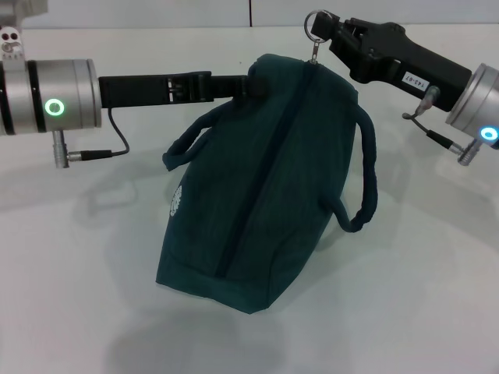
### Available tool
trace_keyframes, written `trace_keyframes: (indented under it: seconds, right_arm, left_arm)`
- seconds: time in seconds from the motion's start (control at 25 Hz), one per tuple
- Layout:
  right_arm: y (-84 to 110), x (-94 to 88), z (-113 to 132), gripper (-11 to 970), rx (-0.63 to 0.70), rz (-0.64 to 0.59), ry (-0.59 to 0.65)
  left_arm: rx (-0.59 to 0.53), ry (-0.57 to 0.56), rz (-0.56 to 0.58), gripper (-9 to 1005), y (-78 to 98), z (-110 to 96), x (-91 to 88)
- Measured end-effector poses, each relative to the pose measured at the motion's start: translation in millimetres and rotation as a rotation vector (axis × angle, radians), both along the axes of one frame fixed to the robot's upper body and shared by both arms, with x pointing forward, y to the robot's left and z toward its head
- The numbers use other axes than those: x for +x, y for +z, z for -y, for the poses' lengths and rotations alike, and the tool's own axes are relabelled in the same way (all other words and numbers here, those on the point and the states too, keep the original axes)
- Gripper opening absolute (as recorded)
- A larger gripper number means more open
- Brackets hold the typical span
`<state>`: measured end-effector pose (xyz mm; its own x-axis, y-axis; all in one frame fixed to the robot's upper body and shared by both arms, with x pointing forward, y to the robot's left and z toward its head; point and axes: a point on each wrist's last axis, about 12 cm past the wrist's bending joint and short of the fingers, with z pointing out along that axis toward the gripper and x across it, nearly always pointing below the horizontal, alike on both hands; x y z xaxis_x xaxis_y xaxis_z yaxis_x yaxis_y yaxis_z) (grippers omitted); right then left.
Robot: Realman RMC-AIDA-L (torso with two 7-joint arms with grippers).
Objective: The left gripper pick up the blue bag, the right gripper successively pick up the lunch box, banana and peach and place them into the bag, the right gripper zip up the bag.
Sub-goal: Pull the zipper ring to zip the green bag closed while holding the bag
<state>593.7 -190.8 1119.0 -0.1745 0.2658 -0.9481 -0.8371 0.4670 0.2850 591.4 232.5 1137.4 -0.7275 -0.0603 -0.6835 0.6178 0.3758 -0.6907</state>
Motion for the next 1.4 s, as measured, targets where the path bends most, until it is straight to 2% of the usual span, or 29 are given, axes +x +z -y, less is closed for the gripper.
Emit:
trace_keyframes:
  seconds: [0.6, 0.88, 1.4]
  right_arm:
    - [-4.8, -10.3, 9.4, 6, 0.047, -0.017, -0.003]
    - [-8.5, -16.6, 17.4, 7, 0.093, -0.078, 0.001]
    - [-10.6, -23.2, 25.8, 7, 0.192, -0.162, 0.018]
  left_arm:
    - [-0.011, -0.017, 0.025, 285, -4.9, 5.6, -4.9]
    - [-0.053, -0.074, 0.099, 197, -1.7, 5.1, -13.6]
    - [-0.055, -0.131, 0.128, 167, -1.4, 9.5, -18.9]
